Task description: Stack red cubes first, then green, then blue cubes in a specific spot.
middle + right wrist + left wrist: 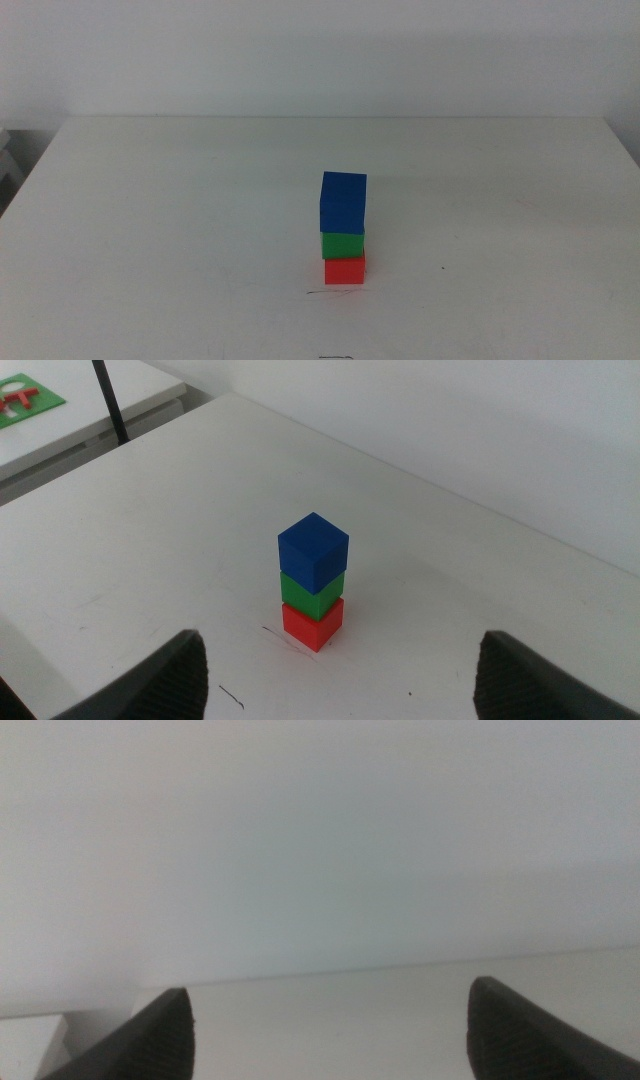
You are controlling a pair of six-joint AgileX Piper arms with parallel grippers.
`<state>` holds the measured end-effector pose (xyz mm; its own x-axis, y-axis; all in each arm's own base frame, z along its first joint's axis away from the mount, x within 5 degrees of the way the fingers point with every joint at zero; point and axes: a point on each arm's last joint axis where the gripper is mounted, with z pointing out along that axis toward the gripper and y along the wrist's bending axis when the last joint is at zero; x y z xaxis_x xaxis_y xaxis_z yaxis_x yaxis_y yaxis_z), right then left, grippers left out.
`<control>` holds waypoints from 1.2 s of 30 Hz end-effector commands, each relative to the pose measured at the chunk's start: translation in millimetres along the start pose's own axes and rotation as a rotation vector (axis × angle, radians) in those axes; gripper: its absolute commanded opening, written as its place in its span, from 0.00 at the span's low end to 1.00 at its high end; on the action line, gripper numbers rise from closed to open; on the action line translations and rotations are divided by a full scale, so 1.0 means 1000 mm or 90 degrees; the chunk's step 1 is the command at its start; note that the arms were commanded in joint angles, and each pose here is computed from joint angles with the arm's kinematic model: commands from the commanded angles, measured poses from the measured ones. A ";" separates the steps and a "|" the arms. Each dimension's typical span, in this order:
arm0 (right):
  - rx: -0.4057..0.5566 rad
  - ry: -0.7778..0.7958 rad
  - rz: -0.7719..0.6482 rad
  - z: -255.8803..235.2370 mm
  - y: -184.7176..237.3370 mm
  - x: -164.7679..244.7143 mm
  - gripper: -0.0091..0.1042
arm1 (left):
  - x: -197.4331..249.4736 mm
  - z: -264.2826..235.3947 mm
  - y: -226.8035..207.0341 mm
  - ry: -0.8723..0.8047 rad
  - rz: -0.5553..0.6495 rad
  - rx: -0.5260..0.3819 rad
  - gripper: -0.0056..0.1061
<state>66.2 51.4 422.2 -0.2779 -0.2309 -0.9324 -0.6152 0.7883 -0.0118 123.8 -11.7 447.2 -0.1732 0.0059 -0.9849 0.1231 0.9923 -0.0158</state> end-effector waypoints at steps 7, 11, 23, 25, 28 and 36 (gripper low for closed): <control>0.011 -0.056 -0.003 -0.003 -0.001 -0.012 0.68 | -0.001 -0.011 0.000 -0.079 -0.011 -0.006 0.89; 0.011 -0.056 -0.003 -0.003 -0.001 -0.012 0.68 | 0.004 -0.008 0.000 -0.066 -0.014 -0.006 0.89; 0.014 -0.032 -0.003 0.005 -0.003 -0.001 0.68 | 0.008 -0.006 0.001 -0.051 -0.011 -0.007 0.89; 0.027 -0.041 -0.009 0.006 -0.004 0.006 0.68 | 0.009 -0.010 0.000 -0.062 -0.010 -0.008 0.89; 0.084 -0.091 -0.026 0.005 -0.009 0.026 0.68 | 0.016 -0.020 0.000 -0.115 -0.010 -0.018 0.89; 0.323 -0.184 -0.008 0.010 -0.025 0.119 0.68 | 0.101 -0.034 0.003 -0.157 -0.001 -0.047 0.89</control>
<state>57.1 15.3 307.0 -0.1193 -0.1403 -0.9829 -0.2469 0.9631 -0.1075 78.0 -6.1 356.9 -0.0124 -0.0083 -0.9999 0.0682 0.9976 -0.0091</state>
